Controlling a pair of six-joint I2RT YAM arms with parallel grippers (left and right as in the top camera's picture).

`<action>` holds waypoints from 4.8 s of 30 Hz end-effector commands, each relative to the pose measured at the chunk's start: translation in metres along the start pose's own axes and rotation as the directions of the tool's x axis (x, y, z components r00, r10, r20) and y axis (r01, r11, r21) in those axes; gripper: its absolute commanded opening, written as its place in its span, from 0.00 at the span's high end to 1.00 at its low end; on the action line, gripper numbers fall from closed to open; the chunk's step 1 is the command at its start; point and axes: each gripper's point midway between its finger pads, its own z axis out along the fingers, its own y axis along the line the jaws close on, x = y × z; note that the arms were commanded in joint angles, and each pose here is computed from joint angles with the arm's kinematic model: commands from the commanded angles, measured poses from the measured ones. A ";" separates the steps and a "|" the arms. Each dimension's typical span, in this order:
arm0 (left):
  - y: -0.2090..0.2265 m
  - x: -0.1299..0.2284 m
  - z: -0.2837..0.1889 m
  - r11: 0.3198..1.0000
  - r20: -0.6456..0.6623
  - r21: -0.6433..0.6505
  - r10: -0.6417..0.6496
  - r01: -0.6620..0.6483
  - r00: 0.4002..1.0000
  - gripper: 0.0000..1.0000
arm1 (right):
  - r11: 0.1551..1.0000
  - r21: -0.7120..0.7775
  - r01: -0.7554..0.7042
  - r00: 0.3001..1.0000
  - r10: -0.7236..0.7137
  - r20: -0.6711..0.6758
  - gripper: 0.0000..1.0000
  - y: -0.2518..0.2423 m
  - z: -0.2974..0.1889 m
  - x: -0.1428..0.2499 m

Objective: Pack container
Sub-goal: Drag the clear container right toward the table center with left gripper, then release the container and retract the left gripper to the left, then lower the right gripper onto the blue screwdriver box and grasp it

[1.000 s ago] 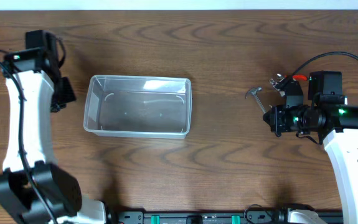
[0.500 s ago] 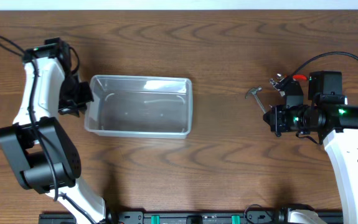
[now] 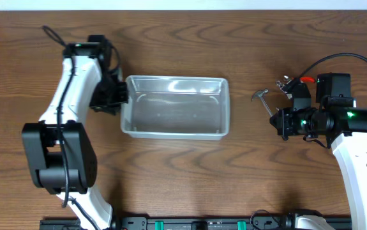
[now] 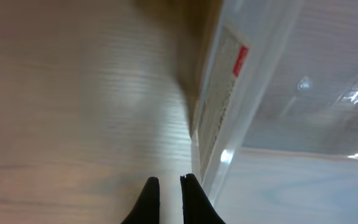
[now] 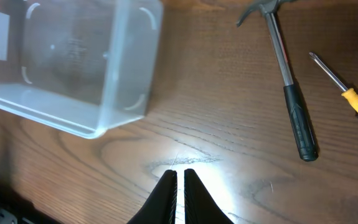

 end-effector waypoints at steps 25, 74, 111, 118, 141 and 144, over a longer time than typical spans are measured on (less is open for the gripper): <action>0.026 -0.014 -0.040 0.940 0.101 -0.329 0.125 -0.086 0.987 0.31 | 0.986 0.155 0.058 0.996 -0.068 0.062 0.01 -0.017 -0.027 -0.024; 0.064 0.061 -0.152 0.982 0.617 -0.084 -0.083 0.170 0.782 0.02 | 0.812 0.535 -0.235 0.944 0.323 -0.075 0.01 -0.313 -0.004 -0.040; 0.064 0.060 -0.152 0.982 0.619 -0.084 -0.082 0.170 0.781 0.02 | 0.852 0.483 -0.202 0.902 0.354 -0.247 0.01 -0.320 0.051 0.008; 0.064 0.062 -0.151 0.982 0.612 -0.086 -0.083 0.170 0.787 0.02 | 0.854 0.478 -0.206 0.895 0.362 -0.261 0.01 -0.319 0.060 0.020; 0.064 0.063 -0.150 0.982 0.610 -0.086 -0.083 0.170 0.788 0.02 | 0.833 0.496 -0.246 0.895 0.391 -0.214 0.29 -0.323 0.060 0.013; 0.064 0.063 -0.150 0.982 0.610 -0.086 -0.083 0.170 0.788 0.02 | 0.830 0.499 -0.249 0.896 0.392 -0.206 0.33 -0.323 0.058 0.010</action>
